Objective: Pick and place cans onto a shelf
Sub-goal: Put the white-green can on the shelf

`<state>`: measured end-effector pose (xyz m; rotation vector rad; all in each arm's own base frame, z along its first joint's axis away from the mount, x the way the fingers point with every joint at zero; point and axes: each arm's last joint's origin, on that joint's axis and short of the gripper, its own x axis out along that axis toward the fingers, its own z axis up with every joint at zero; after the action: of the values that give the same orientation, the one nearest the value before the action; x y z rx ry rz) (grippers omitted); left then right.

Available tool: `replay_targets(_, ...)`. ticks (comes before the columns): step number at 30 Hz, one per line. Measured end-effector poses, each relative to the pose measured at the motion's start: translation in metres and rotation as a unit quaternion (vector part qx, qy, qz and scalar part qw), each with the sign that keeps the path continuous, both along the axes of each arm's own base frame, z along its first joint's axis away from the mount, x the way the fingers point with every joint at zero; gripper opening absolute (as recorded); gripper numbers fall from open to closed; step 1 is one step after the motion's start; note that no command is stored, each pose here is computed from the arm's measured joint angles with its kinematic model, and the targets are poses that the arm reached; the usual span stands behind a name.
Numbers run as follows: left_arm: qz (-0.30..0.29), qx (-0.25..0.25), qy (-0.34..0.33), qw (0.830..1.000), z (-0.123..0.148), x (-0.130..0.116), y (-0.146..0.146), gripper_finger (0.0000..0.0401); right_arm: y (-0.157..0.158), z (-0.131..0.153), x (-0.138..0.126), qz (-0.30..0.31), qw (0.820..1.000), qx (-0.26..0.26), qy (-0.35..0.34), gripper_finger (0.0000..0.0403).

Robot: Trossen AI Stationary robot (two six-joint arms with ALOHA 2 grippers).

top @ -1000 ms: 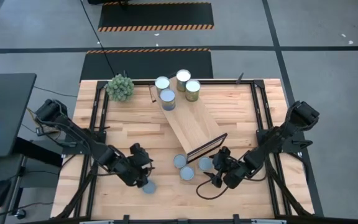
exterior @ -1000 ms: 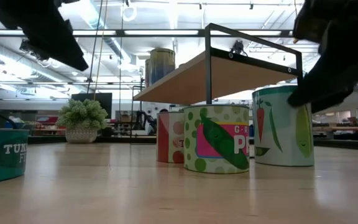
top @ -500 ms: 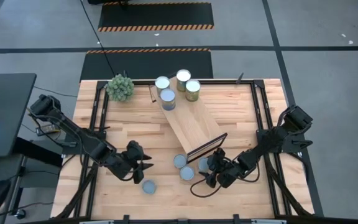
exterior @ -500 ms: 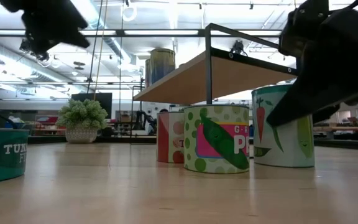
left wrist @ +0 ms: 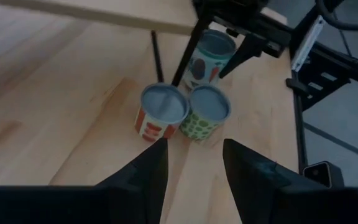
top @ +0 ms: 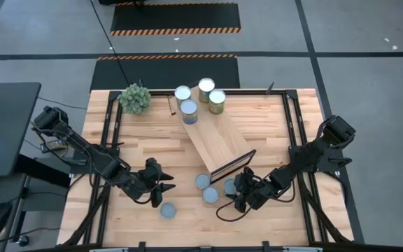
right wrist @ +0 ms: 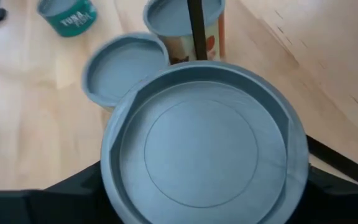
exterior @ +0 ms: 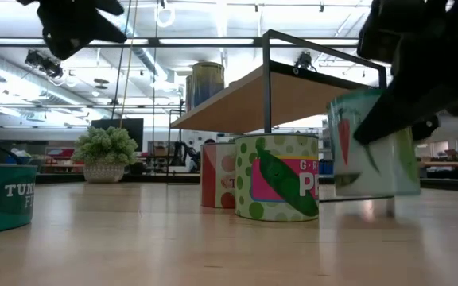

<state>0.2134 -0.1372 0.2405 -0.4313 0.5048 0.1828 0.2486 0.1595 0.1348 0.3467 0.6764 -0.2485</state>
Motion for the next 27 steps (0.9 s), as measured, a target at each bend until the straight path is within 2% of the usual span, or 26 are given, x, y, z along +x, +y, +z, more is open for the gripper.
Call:
replay_targets(5,-0.001,-0.002,-0.019,1.0,0.004,0.004,0.001,0.0165,-0.004,0.019,-0.008,0.016,1.0,0.018,0.008,0.0291)
replay_targets(9,0.005,-0.011,-0.013,1.0,0.004,0.009,0.01,0.0183,-0.009,0.038,-0.016,0.031,0.999,0.038,0.007,0.0291)
replay_targets(15,-0.019,-0.017,0.002,1.0,0.003,0.018,0.023,0.0205,-0.015,0.068,-0.029,0.067,0.995,0.074,-0.013,0.0291)
replay_targets(19,-0.016,-0.013,-0.006,1.0,0.009,0.02,0.034,0.0204,-0.02,0.091,-0.038,0.091,0.988,0.113,-0.045,0.0291)
replay_targets(27,0.012,0.017,-0.094,0.995,0.049,0.005,0.067,0.0193,-0.034,0.136,-0.054,0.101,0.967,0.18,-0.152,0.0291)
